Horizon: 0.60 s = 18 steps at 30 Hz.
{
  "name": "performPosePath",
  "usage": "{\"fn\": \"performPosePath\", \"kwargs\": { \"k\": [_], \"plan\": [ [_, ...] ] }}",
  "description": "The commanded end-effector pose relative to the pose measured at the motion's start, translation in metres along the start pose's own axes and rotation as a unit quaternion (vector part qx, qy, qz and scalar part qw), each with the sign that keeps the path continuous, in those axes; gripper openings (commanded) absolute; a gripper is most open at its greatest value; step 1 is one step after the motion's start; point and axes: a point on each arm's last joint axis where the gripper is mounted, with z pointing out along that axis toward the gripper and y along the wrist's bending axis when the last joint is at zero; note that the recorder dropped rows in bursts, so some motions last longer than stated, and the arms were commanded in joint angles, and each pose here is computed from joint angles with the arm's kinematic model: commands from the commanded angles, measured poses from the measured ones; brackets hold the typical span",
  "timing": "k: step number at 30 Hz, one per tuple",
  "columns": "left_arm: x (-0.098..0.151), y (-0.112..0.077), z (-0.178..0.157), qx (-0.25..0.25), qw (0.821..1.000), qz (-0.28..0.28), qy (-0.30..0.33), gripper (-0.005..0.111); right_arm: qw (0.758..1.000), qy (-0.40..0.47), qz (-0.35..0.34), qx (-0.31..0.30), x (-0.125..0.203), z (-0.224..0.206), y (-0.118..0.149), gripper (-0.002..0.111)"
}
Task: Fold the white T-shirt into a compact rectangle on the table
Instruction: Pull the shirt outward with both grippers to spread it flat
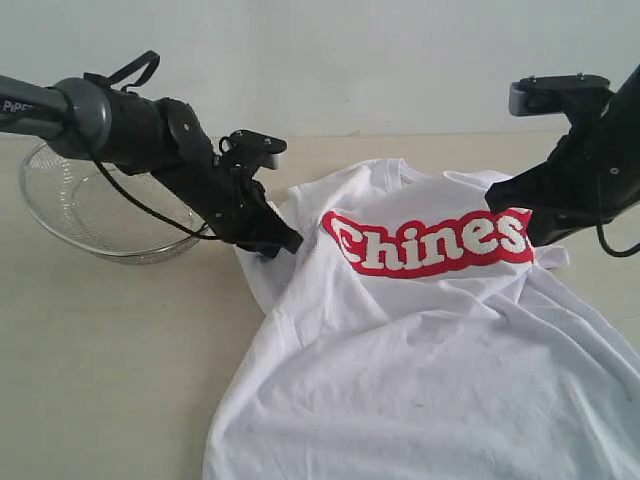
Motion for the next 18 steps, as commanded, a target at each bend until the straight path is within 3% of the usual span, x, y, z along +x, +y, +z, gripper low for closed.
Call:
{"fn": "performPosePath", "kwargs": {
  "k": [1,7,10,18],
  "plan": [
    [0.006,0.005,0.02,0.003,0.999,-0.002,0.031,0.004,1.0,0.012,0.001,0.002,0.002,-0.003,-0.001,0.0],
    [0.001,0.032,0.031,-0.059,0.997,-0.006,0.052,0.004,1.0,0.016,0.002,0.002,0.003,-0.003,-0.001,0.0],
    [-0.001,0.057,0.028,-0.092,0.993,-0.01,0.07,0.004,1.0,0.015,0.002,0.002,0.003,-0.003,-0.001,0.0],
    [0.003,0.124,0.02,-0.115,0.989,-0.07,0.068,0.004,1.0,-0.017,0.0,0.02,-0.003,-0.001,-0.005,0.0]
  ]
}}
